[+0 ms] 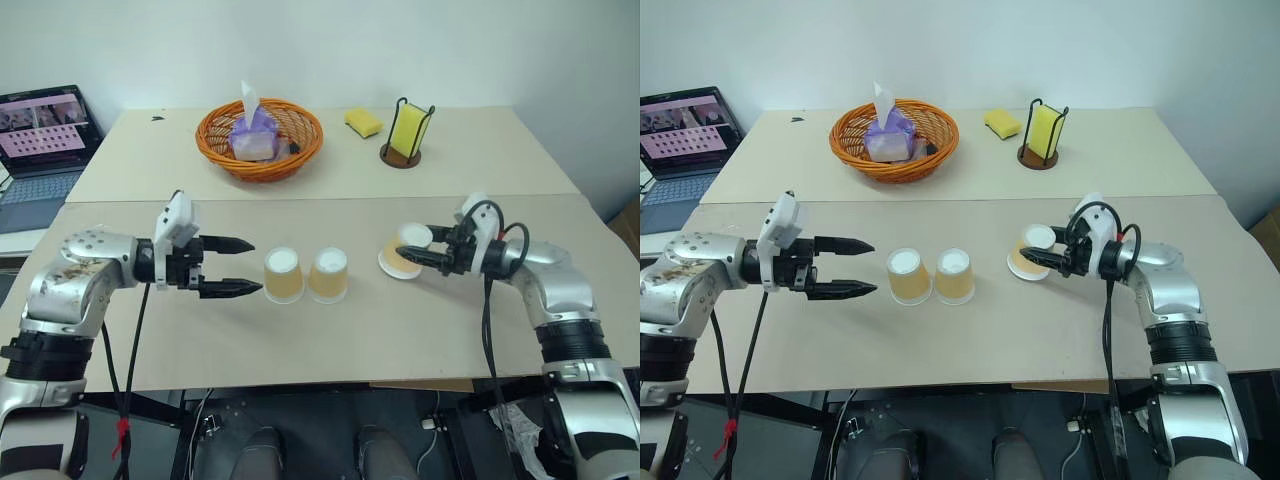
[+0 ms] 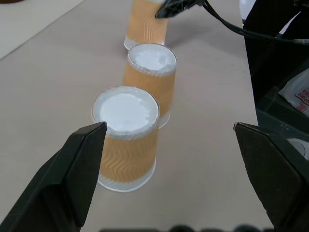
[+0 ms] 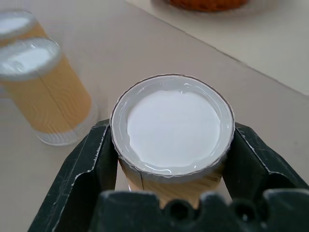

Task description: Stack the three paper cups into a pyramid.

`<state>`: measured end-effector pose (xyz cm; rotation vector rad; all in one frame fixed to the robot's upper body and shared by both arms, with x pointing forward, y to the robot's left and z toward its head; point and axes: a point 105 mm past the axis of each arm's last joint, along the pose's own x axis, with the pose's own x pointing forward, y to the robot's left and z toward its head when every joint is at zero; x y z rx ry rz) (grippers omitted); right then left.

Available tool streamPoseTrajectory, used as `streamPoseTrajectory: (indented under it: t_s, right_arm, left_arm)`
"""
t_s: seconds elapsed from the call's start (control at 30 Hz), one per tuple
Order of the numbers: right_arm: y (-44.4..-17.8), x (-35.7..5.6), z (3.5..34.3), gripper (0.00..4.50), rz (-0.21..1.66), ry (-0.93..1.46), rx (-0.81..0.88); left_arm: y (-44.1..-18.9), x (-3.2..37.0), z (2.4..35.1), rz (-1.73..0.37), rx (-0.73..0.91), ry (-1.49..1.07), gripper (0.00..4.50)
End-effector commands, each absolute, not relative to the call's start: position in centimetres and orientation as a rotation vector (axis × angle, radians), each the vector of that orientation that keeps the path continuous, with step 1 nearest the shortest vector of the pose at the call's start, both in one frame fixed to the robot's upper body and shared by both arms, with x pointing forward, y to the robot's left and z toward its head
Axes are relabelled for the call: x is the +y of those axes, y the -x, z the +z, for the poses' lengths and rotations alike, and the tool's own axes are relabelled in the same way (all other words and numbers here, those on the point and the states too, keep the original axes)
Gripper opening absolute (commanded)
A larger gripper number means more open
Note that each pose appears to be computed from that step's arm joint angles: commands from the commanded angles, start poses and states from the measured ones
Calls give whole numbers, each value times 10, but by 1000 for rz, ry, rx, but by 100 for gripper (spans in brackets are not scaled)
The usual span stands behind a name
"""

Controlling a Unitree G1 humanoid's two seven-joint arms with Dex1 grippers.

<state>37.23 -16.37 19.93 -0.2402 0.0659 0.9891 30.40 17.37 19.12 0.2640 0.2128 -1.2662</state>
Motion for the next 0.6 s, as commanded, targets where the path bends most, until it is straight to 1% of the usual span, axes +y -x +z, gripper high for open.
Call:
streamPoseTrajectory:
  t_s: [0.03,0.13,0.2,0.33,0.43,0.6]
  right_arm:
    - [-365,-152,256,273,1091,268,-47]
    - [-360,-129,277,273,1213,278,-47]
    - [-356,-114,285,273,1287,278,-34]
    - [-339,-78,298,273,1495,224,0]
    - [-332,-62,297,273,1583,192,37]
    - [-338,-42,269,273,1608,268,129]
  left_arm:
    - [-301,175,207,-1261,156,-303,450]
    - [-302,174,208,-1262,153,-305,450]
    - [-302,174,208,-1264,151,-307,450]
    - [-303,172,208,-1269,144,-304,450]
    - [-304,171,209,-1269,139,-303,450]
    - [-305,170,208,-1267,131,-302,450]
